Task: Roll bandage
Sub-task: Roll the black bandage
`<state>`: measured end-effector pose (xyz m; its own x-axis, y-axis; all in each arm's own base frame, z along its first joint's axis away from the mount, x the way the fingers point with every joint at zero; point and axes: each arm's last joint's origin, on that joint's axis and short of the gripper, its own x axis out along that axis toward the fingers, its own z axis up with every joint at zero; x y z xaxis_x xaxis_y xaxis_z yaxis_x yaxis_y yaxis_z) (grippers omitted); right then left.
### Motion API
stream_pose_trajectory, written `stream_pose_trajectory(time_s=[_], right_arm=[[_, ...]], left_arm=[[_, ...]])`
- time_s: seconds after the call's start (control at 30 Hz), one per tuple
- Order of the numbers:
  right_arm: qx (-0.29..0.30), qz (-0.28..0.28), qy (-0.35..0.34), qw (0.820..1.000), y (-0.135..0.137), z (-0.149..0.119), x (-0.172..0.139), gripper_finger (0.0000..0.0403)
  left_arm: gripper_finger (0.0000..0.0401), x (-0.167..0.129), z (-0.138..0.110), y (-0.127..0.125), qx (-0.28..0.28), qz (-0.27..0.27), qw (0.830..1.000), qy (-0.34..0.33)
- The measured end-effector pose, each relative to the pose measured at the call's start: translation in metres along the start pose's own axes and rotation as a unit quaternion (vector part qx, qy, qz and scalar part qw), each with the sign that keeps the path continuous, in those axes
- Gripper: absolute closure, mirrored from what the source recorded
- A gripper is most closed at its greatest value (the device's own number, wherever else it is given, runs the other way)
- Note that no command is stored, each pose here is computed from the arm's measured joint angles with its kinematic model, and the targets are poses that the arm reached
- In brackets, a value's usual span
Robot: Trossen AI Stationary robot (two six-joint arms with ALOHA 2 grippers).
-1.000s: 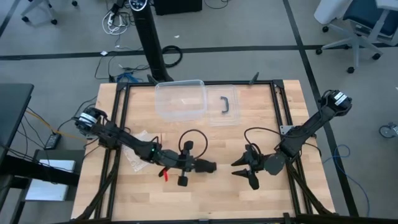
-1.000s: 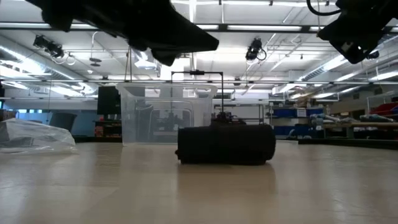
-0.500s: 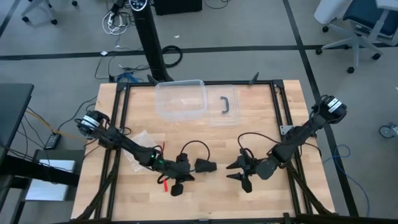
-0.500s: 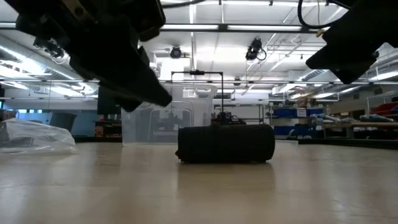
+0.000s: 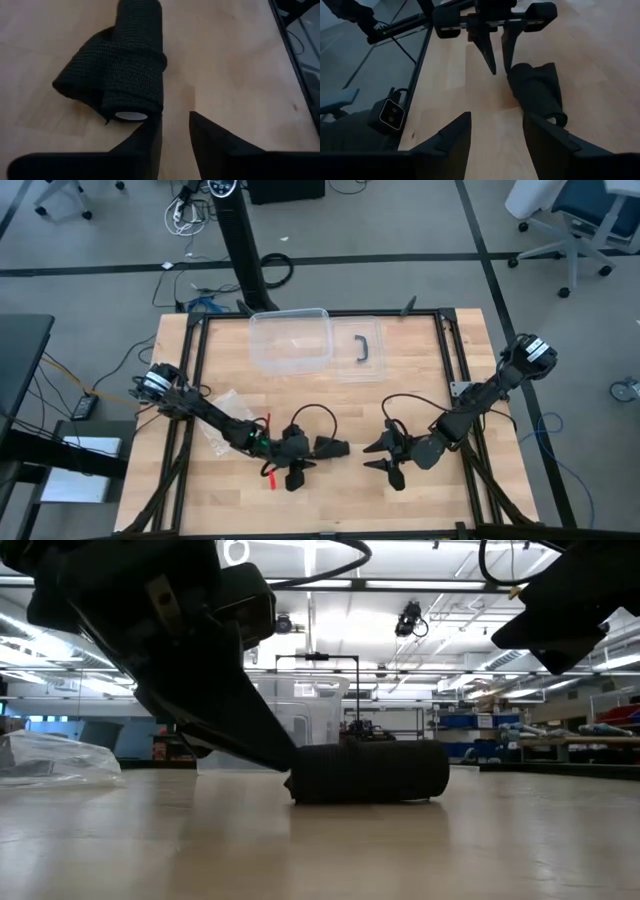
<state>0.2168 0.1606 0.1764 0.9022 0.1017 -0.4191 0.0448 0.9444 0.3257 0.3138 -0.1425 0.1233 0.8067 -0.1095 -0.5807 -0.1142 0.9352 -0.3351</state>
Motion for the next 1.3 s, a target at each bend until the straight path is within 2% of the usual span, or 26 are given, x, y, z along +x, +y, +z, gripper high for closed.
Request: stream_pose_trajectory(time_s=[0.3, 0.47, 0.57, 0.83, 1.03, 1.2, 1.3], right_arm=[[-0.004, 0.003, 0.002, 1.000, 0.000, 0.000, 0.000, 0.0225], [-0.004, 0.007, 0.005, 1.000, 0.001, 0.000, 0.000, 0.0226], [-0.005, 0.007, 0.005, 1.000, 0.001, 0.000, 0.000, 0.0226], [-0.005, 0.007, 0.004, 1.000, 0.001, 0.000, 0.000, 0.0228], [-0.007, 0.007, 0.004, 1.000, 0.001, 0.000, 0.000, 0.0229], [-0.008, 0.007, 0.005, 1.000, 0.001, 0.000, 0.000, 0.0231], [-0.008, 0.006, 0.005, 1.000, 0.000, 0.000, 0.000, 0.0231]], left_arm=[[0.0290, 0.000, 0.000, 0.002, 0.002, 0.025, 1.000, -0.010], [0.0290, -0.001, -0.008, 0.007, 0.017, 0.054, 0.998, 0.025], [0.0290, -0.001, -0.008, 0.006, 0.022, 0.063, 0.998, 0.017], [0.0290, 0.000, -0.001, 0.001, 0.054, 0.032, 0.998, -0.016], [0.0290, 0.003, 0.003, 0.008, 0.045, 0.046, 0.998, -0.023], [0.0290, 0.004, 0.007, 0.006, 0.038, 0.019, 0.998, -0.035], [0.0290, 0.005, 0.007, 0.008, 0.033, 0.021, 0.999, -0.035]])
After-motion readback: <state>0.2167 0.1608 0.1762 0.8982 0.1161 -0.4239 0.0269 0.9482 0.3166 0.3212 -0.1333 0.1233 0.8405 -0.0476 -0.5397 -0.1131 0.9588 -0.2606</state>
